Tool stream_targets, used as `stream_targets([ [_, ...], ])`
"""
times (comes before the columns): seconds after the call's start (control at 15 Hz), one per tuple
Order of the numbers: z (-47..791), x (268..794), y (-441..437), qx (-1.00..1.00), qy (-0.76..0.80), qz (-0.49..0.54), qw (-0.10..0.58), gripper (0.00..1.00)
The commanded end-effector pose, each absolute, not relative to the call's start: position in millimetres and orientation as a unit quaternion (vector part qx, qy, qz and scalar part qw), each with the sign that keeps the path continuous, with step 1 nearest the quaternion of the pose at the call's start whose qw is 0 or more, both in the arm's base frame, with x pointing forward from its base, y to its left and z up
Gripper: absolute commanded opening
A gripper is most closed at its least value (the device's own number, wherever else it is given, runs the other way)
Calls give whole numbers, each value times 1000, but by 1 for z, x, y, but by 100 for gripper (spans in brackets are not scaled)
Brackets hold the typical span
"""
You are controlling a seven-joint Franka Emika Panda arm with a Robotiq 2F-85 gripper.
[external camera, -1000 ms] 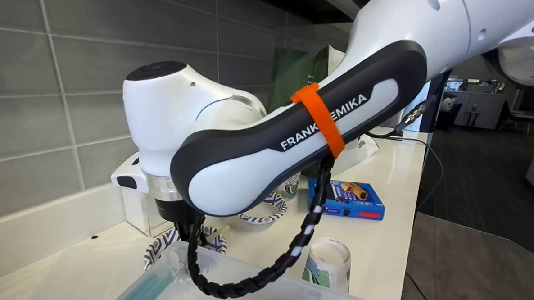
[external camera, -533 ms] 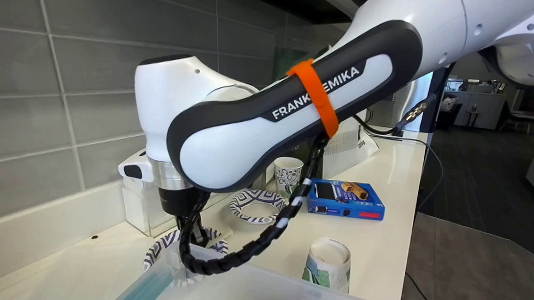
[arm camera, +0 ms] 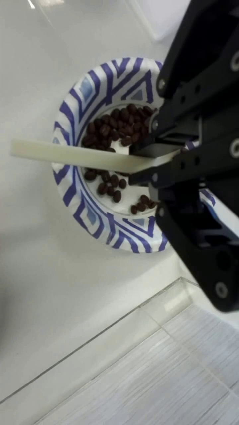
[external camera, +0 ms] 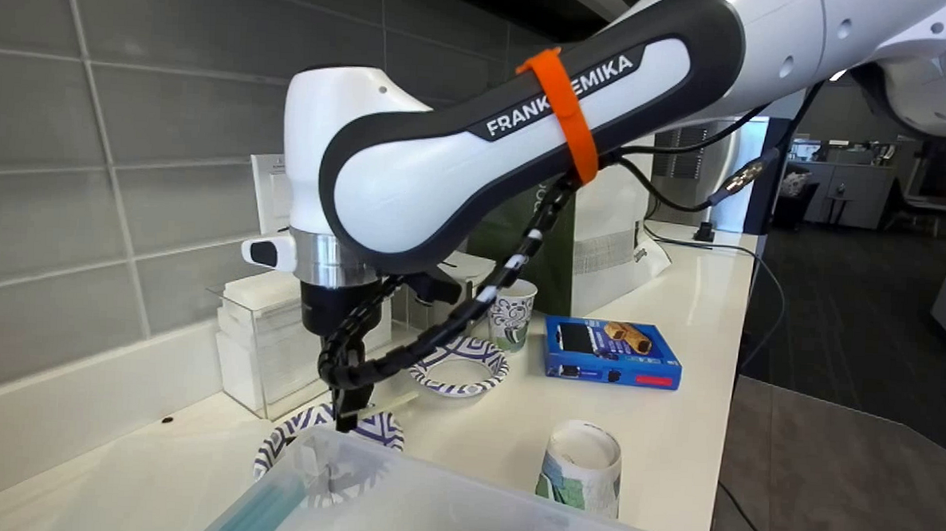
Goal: Transfer a spoonful of contents from the left bowl to the right bowl
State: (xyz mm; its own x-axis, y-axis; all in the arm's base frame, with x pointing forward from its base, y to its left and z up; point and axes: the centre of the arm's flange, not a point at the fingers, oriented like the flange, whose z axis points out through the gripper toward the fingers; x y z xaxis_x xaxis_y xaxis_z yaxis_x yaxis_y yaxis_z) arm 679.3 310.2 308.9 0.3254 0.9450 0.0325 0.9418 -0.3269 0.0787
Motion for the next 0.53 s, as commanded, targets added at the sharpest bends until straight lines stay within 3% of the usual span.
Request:
stream_targets([
  [0.0, 325, 658, 294, 819, 572, 44, 2, 4],
  [0.47, 345, 622, 259, 859, 504, 83, -8, 4],
])
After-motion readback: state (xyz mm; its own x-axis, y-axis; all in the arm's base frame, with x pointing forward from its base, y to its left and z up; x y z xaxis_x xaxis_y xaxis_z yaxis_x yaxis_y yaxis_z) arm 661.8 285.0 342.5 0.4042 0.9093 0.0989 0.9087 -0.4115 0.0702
